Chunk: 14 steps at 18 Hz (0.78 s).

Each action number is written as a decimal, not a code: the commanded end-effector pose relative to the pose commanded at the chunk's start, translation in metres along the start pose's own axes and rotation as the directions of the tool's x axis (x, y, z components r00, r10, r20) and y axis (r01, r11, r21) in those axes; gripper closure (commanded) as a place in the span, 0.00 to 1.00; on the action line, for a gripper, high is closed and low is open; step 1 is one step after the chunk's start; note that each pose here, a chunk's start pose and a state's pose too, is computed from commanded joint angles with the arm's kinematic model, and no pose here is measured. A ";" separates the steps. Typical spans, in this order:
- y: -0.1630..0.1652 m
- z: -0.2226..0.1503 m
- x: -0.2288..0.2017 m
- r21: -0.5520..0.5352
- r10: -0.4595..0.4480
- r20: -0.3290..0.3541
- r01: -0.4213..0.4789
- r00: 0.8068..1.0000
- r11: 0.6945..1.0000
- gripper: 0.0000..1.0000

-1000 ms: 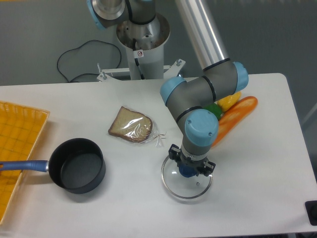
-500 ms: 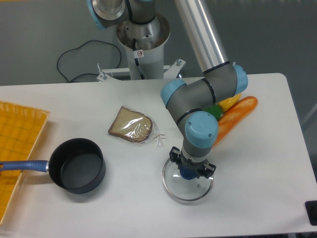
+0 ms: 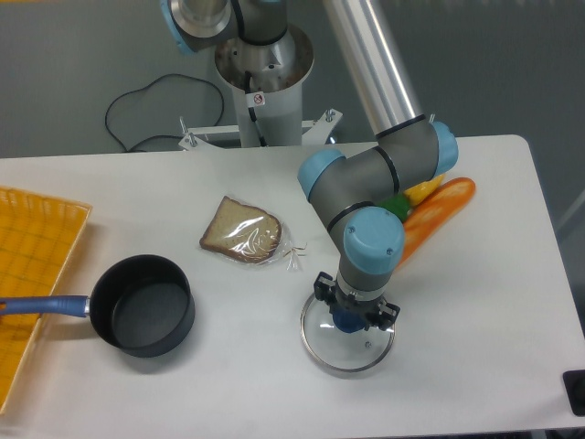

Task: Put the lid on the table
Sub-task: 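Lower the glass lid flat onto the table and hold it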

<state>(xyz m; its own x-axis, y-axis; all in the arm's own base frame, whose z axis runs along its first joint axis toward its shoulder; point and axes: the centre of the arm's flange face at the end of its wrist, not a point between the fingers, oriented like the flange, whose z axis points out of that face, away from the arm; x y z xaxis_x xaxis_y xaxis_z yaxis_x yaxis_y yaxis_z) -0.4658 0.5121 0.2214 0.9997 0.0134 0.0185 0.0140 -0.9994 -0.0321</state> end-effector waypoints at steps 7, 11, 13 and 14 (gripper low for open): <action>0.000 0.003 0.000 -0.002 0.000 -0.005 0.000 1.000 1.000 0.55; -0.001 0.007 -0.001 -0.001 -0.002 -0.003 0.002 1.000 1.000 0.55; -0.002 0.006 -0.001 0.007 0.000 0.006 0.000 1.000 1.000 0.55; -0.001 0.008 -0.002 0.005 -0.001 0.004 0.001 1.000 1.000 0.55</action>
<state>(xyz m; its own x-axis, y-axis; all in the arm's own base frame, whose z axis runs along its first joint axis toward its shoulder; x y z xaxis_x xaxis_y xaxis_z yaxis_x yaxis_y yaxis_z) -0.4676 0.5137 0.2135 0.9998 0.0148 0.0146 0.0154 -0.9992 -0.0371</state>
